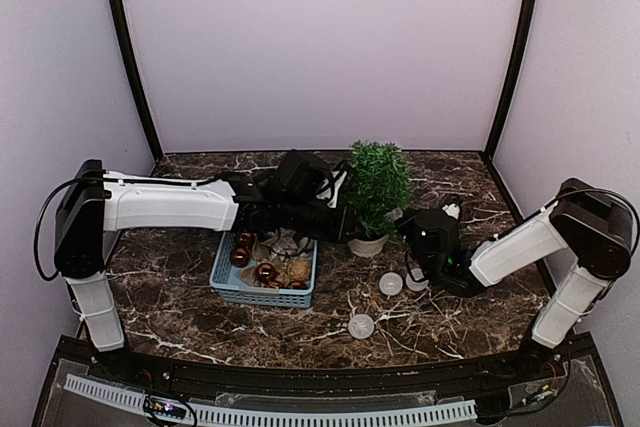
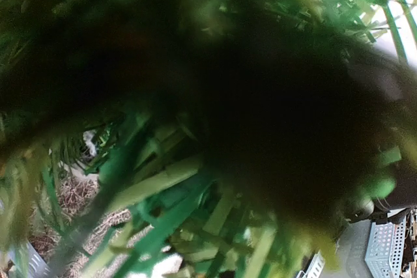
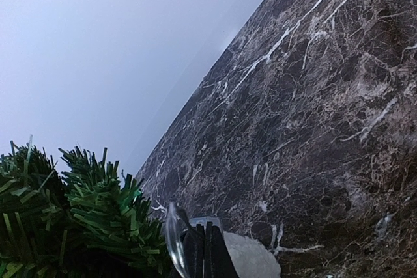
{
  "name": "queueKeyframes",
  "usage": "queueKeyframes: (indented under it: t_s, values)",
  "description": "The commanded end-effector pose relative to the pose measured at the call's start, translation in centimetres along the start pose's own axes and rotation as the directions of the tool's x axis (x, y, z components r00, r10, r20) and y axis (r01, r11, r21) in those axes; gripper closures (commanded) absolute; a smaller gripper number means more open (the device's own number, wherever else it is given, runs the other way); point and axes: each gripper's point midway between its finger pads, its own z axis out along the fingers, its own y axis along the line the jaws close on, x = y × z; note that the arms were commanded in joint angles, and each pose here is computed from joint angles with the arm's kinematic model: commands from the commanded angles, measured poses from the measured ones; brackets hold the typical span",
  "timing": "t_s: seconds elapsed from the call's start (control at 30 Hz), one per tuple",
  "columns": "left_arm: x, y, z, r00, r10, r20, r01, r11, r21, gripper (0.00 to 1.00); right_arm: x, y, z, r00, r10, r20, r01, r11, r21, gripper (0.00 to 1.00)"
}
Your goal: Decorate the small christmas tree
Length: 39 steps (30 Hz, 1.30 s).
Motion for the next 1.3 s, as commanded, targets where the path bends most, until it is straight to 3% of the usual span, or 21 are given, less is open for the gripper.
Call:
queueKeyframes:
  t_s: [0.0,0.53,0.9,1.27]
  values:
    - [-0.4,-1.4,-0.7,1.0,0.005,0.009,-0.006,0.998,0.065,1.0,1.4,0.7,0.3,0.998,-0.022,-0.055,0.02,0.999,-0.04,1.0]
    - [-1.0,-0.8,-0.8,1.0,-0.005,0.022,0.003,0.998,0.062,1.0,4.5,1.4,-0.8,0.973,-0.063,-0.223,0.03,0.988,-0.15,1.0]
    - [-1.5,-0.1,-1.5,0.999,-0.009,0.038,0.007,0.999,0.033,1.0,5.4,1.8,-1.1,0.958,-0.087,-0.275,0.041,0.985,-0.17,1.0]
    - [-1.8,0.0,-2.1,0.999,-0.007,0.051,0.005,0.999,0.034,1.0,2.2,1.9,-2.6,0.968,-0.116,-0.22,0.09,0.988,-0.125,0.71]
